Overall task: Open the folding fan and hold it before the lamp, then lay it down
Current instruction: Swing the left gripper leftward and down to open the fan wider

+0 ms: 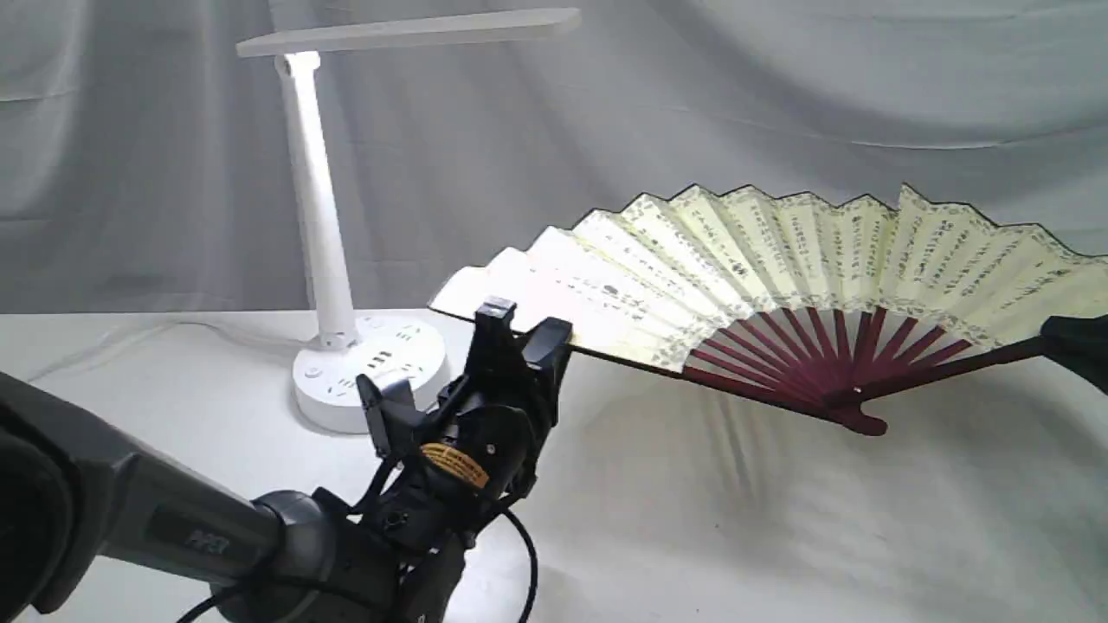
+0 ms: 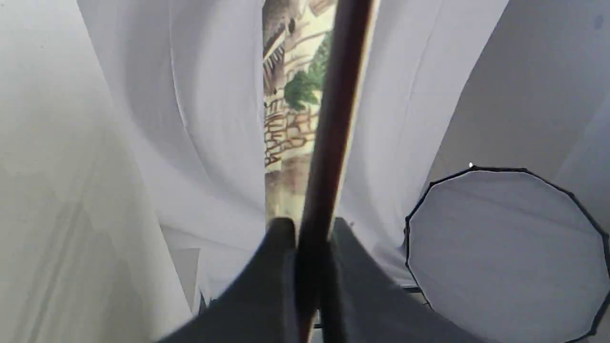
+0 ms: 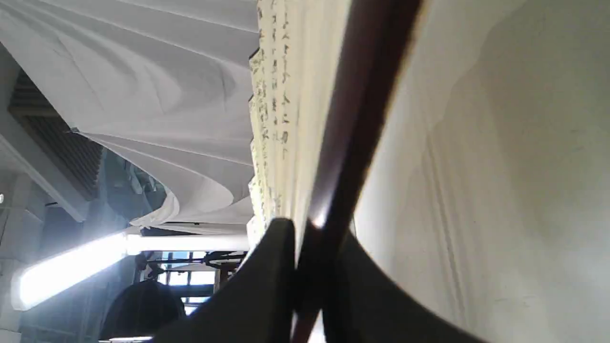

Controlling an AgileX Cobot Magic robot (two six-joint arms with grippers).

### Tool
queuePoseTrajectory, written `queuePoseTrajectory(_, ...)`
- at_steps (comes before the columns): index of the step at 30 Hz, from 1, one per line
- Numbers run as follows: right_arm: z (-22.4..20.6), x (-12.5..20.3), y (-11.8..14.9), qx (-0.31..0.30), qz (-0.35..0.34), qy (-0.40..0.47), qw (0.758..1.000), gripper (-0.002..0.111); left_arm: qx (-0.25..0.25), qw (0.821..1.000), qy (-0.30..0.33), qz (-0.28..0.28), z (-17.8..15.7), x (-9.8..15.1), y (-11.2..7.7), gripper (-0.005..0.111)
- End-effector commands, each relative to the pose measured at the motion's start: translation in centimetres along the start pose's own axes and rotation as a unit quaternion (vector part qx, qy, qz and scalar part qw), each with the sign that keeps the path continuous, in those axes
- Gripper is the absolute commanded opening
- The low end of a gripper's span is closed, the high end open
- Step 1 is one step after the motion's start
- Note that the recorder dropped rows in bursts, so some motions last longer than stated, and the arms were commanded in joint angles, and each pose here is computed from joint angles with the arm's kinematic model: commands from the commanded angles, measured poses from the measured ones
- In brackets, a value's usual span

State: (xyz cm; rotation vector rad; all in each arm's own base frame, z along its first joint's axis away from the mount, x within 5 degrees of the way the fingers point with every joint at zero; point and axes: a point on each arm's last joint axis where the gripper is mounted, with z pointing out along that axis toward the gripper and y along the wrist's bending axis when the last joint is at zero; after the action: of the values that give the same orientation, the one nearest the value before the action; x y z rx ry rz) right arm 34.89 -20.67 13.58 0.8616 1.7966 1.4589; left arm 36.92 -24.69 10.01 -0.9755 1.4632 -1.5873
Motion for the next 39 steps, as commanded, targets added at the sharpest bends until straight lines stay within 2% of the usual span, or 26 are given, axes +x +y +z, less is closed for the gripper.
queuePoseTrajectory(1, -1.0, -0.6, -0.7, 0.041, -0.029, -0.026, 0.998, 0.0, 0.056, 0.993, -0.089, -0.045, 0.3, -2.2, -2.4, 0.0)
queuePoseTrajectory(16, -1.0, -0.6, -0.7, 0.043, -0.024, -0.022, 0.999, 0.0, 0.069, 0.991, -0.102, -0.044, 0.3, -2.4, -3.8, 0.0)
queuePoseTrajectory(25, -1.3, -0.6, 0.9, 0.039, -0.039, -0.026, 0.998, 0.0, 0.076, 0.991, -0.1, -0.049, 0.3, -2.4, -4.4, 0.0)
queuePoseTrajectory(31, -1.3, -0.6, 1.5, 0.038, -0.041, -0.027, 0.998, 0.0, 0.054, 0.992, -0.104, -0.042, -1.5, -2.7, -4.3, 0.0)
queuePoseTrajectory(39, 0.5, 1.6, 1.5, 0.034, -0.022, -0.001, 0.999, 0.0, 0.037, 0.991, -0.121, -0.044, -3.5, -3.3, -4.8, 0.0)
